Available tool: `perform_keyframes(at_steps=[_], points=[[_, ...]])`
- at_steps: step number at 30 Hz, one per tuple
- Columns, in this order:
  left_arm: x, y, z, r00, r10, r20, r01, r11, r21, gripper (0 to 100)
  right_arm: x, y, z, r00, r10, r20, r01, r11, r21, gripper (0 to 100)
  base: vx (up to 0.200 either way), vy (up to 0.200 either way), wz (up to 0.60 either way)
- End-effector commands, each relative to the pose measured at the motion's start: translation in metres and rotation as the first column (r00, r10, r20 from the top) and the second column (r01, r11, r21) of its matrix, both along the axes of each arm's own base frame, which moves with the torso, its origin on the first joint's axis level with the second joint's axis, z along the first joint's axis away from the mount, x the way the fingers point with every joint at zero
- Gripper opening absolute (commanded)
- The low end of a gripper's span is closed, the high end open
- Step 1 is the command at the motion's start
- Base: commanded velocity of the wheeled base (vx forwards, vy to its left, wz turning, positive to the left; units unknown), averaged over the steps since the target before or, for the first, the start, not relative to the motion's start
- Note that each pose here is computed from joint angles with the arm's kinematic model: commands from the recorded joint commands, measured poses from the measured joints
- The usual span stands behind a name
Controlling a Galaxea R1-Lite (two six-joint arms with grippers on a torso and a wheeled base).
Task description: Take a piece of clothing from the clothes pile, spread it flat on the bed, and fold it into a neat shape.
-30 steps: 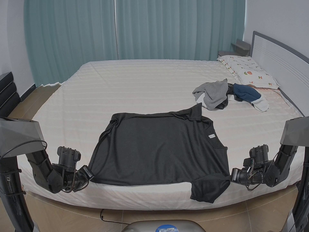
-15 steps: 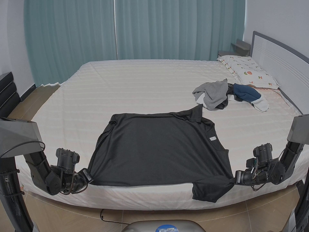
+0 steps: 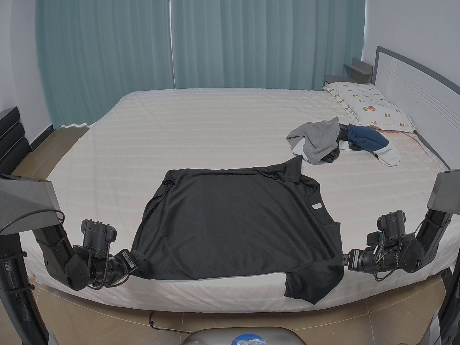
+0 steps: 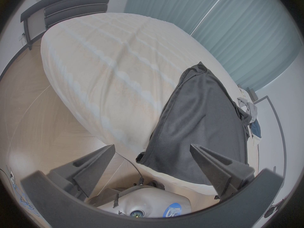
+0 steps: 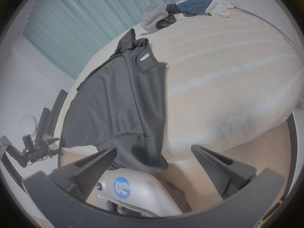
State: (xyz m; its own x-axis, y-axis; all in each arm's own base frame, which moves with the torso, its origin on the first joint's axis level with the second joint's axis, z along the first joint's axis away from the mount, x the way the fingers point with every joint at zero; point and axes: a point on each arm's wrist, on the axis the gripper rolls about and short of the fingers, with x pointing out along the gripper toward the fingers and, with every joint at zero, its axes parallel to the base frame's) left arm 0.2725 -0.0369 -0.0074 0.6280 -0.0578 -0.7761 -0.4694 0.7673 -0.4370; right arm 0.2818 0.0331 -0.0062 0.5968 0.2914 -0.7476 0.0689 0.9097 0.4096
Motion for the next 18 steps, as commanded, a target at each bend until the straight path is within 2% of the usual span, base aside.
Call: perform_keyframes(at_steps=[1,9,14,18], points=[[0.005,0.007,0.018,0.997,0.039,0.071,-0.037,0.999,-0.022,100,0.009,0.003,0.017,0.997,-0.049,0.056,0.045,0.997,0.061,100,0.0,0.0,0.0],[0.009,0.012,0.02,0.993,0.084,0.084,-0.08,0.996,-0.049,100,0.017,0.004,0.023,0.993,-0.104,0.064,0.095,0.988,0.124,100,0.0,0.0,0.0],[0.011,0.015,0.021,0.992,0.092,0.089,-0.088,0.995,-0.051,100,0.021,0.004,0.03,0.987,-0.131,0.091,0.116,0.981,0.156,100,0.0,0.2,0.0],[0.011,0.015,0.02,0.992,0.091,0.086,-0.087,0.995,-0.049,100,0.022,0.004,0.031,0.985,-0.135,0.109,0.116,0.98,0.162,100,0.0,0.0,0.0]])
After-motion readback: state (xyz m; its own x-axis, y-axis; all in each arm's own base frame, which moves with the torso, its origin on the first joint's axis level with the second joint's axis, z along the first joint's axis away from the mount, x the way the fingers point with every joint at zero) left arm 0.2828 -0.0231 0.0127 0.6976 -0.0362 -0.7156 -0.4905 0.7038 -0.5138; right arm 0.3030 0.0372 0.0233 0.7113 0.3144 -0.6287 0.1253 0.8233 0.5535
